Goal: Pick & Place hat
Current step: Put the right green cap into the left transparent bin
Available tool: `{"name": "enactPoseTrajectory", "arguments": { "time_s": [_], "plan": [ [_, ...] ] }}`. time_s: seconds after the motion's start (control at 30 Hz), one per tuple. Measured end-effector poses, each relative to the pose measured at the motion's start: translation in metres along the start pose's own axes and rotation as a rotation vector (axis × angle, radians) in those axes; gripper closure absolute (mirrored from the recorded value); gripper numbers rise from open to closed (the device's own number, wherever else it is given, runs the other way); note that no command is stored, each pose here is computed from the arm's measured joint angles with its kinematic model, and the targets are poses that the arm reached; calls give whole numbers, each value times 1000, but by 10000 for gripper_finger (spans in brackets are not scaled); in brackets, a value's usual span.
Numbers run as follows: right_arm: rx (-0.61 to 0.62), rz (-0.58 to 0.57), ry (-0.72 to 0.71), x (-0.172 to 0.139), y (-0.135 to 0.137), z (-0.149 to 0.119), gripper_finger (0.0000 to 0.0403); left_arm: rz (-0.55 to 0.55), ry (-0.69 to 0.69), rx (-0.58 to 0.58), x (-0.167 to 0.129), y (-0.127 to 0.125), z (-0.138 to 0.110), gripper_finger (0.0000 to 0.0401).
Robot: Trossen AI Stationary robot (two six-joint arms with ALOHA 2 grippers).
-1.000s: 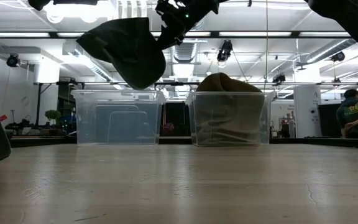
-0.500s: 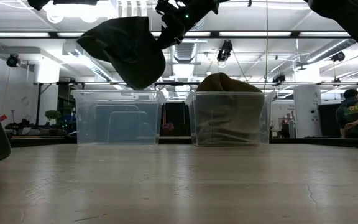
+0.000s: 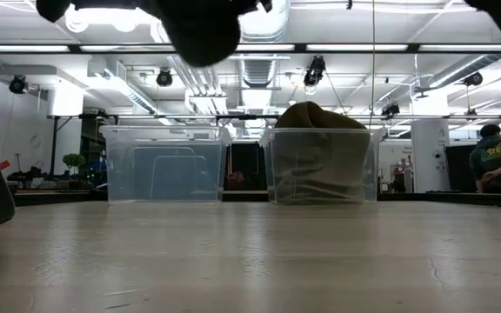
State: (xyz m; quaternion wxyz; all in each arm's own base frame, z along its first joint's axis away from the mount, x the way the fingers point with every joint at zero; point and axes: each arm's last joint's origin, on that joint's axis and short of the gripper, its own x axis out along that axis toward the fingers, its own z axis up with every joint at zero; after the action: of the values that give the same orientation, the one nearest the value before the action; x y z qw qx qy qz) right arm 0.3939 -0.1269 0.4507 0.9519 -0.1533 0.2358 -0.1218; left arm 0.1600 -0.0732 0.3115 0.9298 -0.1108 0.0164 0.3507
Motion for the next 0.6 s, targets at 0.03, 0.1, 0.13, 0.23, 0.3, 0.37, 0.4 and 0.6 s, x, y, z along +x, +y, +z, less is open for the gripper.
{"name": "enactPoseTrajectory", "arguments": {
  "time_s": [0.03,0.1,0.13,0.23,0.3,0.37,0.4,0.6],
  "plan": [
    [32,-1,-16,-9,0,4,390,10,-4,-25,0,1,-2,309],
    [87,8,-30,-28,2,10,390,39,-21,-73,1,2,-7,309],
    [110,17,-35,-36,3,12,390,56,-33,-84,2,3,-8,309],
    [166,69,-17,-50,8,13,390,89,-64,-96,2,4,-11,309],
    [201,94,3,-51,13,12,390,91,-69,-82,2,3,-12,309],
    [226,109,19,-51,18,12,390,85,-77,-128,3,0,-10,309],
    [237,115,17,-51,20,13,390,83,-81,-135,3,-1,-9,309],
    [257,138,22,-47,30,14,390,41,-75,-120,5,-10,-8,309]
  ]
}}
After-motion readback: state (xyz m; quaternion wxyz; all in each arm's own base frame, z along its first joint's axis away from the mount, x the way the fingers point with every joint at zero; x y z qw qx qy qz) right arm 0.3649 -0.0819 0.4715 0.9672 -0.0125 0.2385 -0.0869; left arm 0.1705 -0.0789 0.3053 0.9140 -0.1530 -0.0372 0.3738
